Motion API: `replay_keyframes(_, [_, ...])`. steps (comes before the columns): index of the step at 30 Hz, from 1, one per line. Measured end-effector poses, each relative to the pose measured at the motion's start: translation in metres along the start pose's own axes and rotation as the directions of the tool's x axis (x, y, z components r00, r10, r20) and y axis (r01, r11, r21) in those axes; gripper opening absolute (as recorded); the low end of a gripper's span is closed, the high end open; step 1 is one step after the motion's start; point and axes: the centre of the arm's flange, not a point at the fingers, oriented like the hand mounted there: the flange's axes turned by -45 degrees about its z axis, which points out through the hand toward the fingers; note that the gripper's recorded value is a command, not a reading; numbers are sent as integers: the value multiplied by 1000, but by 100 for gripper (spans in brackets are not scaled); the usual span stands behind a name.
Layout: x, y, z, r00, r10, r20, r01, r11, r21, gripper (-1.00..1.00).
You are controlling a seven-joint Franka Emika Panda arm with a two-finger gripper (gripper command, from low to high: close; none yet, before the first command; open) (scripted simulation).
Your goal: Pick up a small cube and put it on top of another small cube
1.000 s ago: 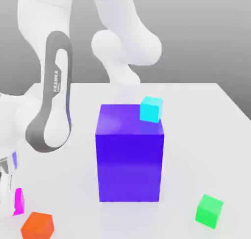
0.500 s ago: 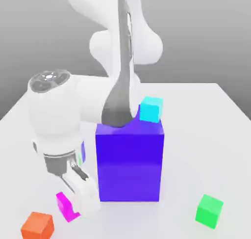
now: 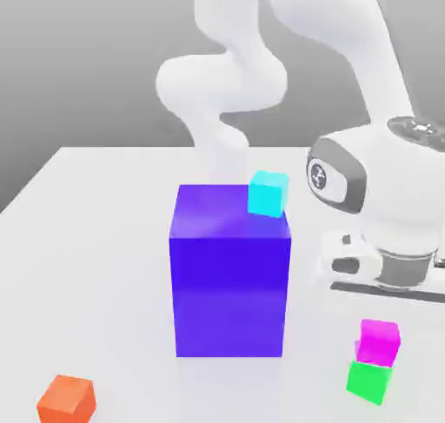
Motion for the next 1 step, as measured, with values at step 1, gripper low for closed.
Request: replay_keyframes(1, [0, 0, 0, 1000, 0, 0, 0, 1000, 0, 100])
